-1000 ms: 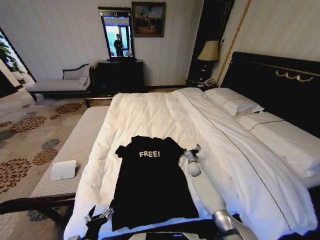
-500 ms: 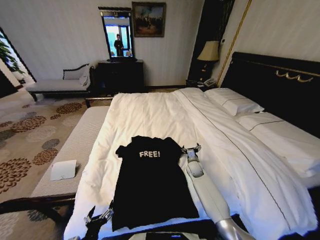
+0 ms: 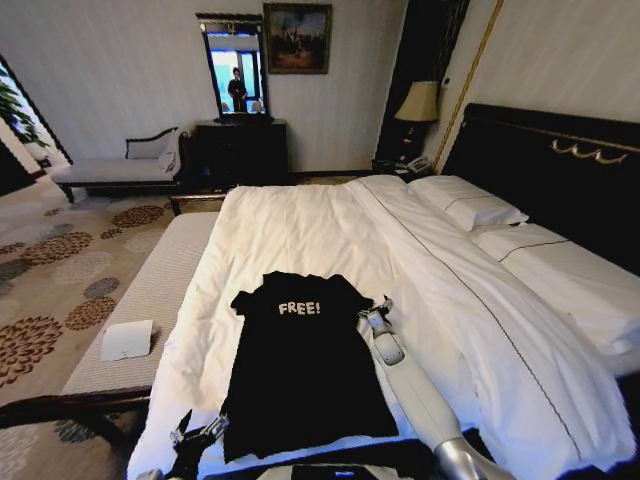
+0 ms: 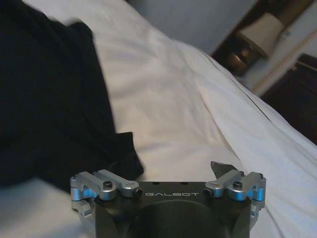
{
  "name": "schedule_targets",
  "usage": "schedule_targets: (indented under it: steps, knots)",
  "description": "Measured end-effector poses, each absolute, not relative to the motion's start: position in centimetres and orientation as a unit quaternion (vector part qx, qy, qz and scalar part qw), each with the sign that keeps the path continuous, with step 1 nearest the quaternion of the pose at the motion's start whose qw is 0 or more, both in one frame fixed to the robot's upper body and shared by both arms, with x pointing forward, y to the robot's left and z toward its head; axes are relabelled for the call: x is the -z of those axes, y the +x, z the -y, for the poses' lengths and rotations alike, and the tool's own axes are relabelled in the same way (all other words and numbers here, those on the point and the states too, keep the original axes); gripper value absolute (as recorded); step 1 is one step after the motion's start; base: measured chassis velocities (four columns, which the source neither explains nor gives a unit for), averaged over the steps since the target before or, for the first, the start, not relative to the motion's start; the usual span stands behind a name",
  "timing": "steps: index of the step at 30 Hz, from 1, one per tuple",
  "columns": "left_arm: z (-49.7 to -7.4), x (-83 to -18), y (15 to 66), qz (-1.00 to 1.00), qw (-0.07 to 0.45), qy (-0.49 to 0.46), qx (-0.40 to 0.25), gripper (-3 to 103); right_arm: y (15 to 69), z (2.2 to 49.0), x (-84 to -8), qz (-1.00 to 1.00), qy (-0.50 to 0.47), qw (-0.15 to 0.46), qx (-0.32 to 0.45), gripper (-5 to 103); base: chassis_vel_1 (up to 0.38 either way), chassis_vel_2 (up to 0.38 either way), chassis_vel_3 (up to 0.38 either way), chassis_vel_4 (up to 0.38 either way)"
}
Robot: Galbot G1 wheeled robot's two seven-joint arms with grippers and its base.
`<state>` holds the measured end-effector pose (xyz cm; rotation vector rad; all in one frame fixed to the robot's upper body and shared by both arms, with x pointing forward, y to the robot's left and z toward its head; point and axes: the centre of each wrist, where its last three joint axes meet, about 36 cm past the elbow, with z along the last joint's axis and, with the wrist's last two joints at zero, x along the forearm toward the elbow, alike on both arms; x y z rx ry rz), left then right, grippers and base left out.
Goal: Fold the clothes on the bed.
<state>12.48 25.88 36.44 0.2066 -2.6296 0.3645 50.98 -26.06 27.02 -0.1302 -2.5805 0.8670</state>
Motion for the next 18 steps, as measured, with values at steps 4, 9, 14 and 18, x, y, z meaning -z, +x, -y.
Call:
schedule_targets:
  steps: [4,9,14,18]
  knots:
    - [-25.8,-36.0,12.4,0.958,0.241,0.076,-0.135,100,49.7,26.5,-28.4,0.920,-0.090,0.220,-0.313,100,0.000,0.000,0.000,0.000]
    - [-25.7,-35.9,12.5,0.958,0.241,0.075,-0.135,100,48.8,25.6,-30.7,0.930,-0.098,0.195,-0.296,100,0.000,0.000,0.000,0.000]
    - [-25.8,-35.9,12.5,0.958,0.243,0.076,-0.134,100,48.7,24.1,-31.8,0.947,-0.062,0.161,-0.273,100,0.000,0.000,0.000,0.000]
    - [-25.8,-35.9,12.5,0.958,0.242,0.076,-0.134,100,49.6,23.7,-31.6,0.948,-0.023,0.150,-0.279,100,0.000,0.000,0.000,0.000]
